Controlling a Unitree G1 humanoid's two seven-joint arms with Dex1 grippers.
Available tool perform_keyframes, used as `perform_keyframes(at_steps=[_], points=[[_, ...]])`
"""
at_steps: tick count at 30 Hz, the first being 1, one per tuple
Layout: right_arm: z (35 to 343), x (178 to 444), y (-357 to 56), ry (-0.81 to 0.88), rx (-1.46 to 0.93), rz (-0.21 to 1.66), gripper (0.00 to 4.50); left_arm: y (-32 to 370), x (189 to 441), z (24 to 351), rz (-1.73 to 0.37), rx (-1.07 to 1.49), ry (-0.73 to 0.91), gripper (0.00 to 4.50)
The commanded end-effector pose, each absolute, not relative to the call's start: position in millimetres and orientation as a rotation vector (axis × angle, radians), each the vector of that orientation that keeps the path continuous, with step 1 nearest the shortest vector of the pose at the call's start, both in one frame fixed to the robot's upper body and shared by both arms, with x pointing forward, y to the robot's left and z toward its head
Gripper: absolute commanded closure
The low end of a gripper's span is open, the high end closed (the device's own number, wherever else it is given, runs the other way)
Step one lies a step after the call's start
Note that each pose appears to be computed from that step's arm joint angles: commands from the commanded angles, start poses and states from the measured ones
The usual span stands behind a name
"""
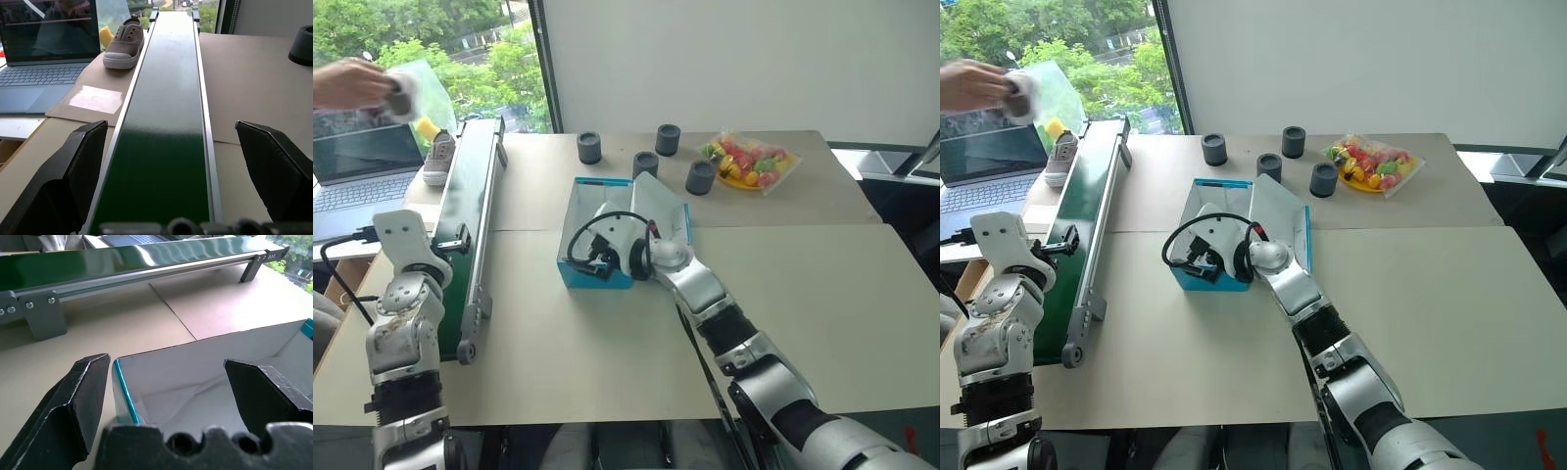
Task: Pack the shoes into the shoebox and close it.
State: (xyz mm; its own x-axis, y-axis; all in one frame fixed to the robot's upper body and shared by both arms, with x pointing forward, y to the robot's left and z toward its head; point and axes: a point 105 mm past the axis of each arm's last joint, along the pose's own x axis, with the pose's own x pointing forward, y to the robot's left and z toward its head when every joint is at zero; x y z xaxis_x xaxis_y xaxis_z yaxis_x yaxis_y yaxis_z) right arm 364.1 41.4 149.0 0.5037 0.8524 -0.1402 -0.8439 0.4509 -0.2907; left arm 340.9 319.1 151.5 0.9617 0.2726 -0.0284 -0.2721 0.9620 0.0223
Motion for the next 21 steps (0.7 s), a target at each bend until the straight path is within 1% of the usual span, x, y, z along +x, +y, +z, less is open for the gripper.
perform_keyframes(at_steps=[1, 7, 13, 17, 19, 21], points=[[162.3, 362.9, 35.3, -0.074, -0.328, 1.025, 0.08, 321.1, 334.9, 170.1, 0.272, 0.045, -0.025, 0.0], [160.8, 367.9, 18.6, -0.027, -0.275, 0.975, 0.08, 326.0, 326.5, 163.3, 0.281, 0.052, 0.003, 0.0], [160.9, 370.4, 11.4, -0.033, -0.325, 0.982, 0.08, 320.5, 329.3, 155.7, 0.269, 0.035, 0.02, 0.0], [157.0, 373.6, 6.0, -0.011, -0.365, 0.976, 0.08, 320.3, 326.7, 155.3, 0.268, 0.036, 0.021, 0.0], [156.9, 371.3, 6.1, -0.012, -0.363, 0.985, 0.08, 319.7, 326.0, 153.0, 0.267, 0.037, 0.029, 0.0], [160.4, 360.7, 9.3, -0.033, -0.34, 1.047, 0.08, 316.9, 325.9, 152.2, 0.258, 0.032, 0.032, 0.0]])
